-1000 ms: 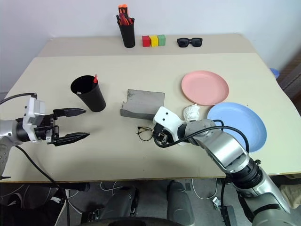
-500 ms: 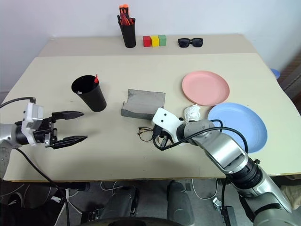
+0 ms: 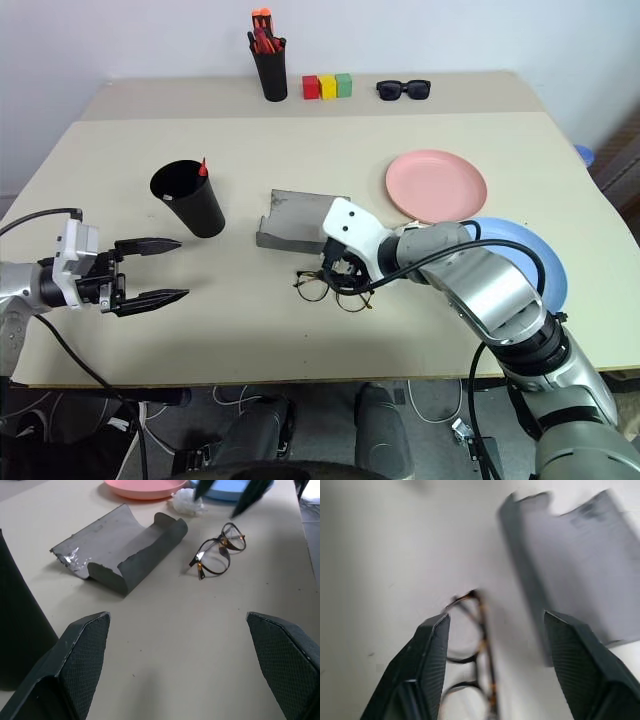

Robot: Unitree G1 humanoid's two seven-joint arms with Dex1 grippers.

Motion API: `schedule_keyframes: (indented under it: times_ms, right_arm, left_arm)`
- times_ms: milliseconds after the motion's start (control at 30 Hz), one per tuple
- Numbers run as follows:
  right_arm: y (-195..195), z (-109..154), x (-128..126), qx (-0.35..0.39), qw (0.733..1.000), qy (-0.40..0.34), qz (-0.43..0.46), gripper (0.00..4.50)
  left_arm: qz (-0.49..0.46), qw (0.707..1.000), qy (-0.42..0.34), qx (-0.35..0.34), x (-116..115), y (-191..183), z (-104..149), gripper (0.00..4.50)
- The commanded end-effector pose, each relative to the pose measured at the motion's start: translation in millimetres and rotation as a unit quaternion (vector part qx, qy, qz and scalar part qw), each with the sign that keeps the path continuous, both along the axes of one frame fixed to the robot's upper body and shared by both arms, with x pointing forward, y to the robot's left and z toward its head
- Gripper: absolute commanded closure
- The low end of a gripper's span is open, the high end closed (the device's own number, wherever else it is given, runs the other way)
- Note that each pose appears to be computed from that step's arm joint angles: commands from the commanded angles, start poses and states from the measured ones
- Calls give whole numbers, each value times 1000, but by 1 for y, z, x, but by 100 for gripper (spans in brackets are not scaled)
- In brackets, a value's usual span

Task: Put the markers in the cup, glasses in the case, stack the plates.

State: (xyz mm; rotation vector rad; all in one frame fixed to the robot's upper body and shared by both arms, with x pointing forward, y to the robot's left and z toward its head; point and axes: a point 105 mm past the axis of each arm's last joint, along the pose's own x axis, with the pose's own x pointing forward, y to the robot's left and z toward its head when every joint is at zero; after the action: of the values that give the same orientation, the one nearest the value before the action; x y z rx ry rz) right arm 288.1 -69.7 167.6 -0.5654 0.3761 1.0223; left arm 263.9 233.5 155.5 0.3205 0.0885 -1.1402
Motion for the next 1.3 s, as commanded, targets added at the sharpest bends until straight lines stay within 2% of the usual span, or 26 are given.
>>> schedule_keyframes:
  times_ms: [33,133,300,633,733,833,867,1133,1300]
  right_arm:
    - [2,6,-7,-33,999,-23,15,179]
    - [1,-2,-10,-67,997,-19,16,179]
    - [9,-6,-11,-62,998,17,13,179]
    - [1,-28,-10,-99,994,55,-3,179]
    - [0,-30,-8,-98,993,59,-9,258]
    - [-1,-33,-7,-100,993,63,-14,412]
    - [-1,-33,-7,-100,993,64,-15,447]
    - [-2,-37,-8,-105,992,66,-14,447]
    - [4,-28,-13,-91,993,72,10,447]
  left_arm:
    - [-8,1000,-17,1,0,-4,10,0]
    - [-10,1000,-21,-1,2,-9,13,0]
    - [-11,1000,-23,-3,4,-16,18,0]
    - [-10,1000,-27,-6,1,-25,27,0]
    - [-12,1000,-26,-12,-3,-26,30,0]
    - [-22,999,-25,-26,-10,-26,34,0]
    - [-22,999,-24,-27,-11,-25,34,0]
    - [-18,999,-13,-29,-11,-16,26,0]
    - [-16,999,-12,-25,-4,-15,24,0]
